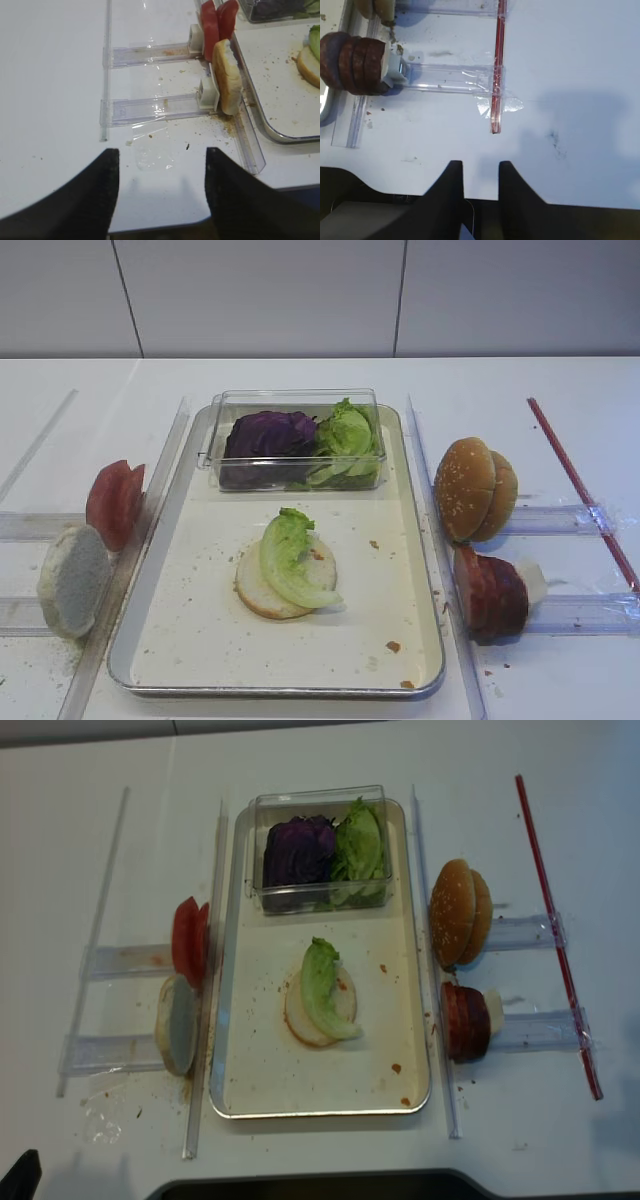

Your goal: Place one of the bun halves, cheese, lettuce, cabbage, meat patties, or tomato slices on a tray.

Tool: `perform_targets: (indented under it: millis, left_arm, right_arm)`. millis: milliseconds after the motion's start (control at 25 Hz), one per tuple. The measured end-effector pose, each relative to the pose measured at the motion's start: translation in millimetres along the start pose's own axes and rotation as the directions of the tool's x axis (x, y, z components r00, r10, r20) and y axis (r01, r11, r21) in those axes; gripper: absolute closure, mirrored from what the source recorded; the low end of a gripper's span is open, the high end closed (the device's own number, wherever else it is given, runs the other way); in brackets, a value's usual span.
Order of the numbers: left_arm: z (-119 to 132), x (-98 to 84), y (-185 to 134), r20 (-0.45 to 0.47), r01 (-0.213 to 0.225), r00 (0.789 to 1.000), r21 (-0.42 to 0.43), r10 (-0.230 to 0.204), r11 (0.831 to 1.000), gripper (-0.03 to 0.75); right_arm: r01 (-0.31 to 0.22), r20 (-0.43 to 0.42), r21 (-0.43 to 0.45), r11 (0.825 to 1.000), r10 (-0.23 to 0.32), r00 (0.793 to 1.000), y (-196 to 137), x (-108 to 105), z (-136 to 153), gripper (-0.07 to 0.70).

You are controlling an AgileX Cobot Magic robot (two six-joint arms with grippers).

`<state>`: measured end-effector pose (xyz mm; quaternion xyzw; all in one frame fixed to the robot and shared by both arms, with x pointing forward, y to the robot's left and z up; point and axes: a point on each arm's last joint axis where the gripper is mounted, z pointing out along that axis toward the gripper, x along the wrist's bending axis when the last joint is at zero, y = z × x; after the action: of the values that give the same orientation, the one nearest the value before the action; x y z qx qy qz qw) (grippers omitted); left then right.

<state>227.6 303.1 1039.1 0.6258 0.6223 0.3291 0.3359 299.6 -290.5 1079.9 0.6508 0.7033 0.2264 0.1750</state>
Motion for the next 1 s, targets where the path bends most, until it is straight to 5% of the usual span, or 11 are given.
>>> perform_targets:
  millis: [440, 840, 1000]
  left_arm:
    - [0, 0.0, 0, 0.0, 0.0, 1.0, 0.0, 0.0, 1.0, 0.361]
    - [0, 0.0, 0, 0.0, 0.002, 1.0, 0.0, -0.002, 1.0, 0.361]
    - [0, 0.0, 0, 0.0, 0.002, 1.0, 0.0, -0.002, 1.0, 0.361]
  right_arm:
    - [0.014, 0.008, -0.118, 0.993, -0.013, 1.0, -54, 3, 7, 0.483]
    - [0.042, 0.017, -0.404, 0.914, -0.038, 0.999, -79, 7, -10, 0.483]
    - [0.054, 0.001, -0.424, 0.904, -0.059, 0.998, -80, 10, -11, 0.484]
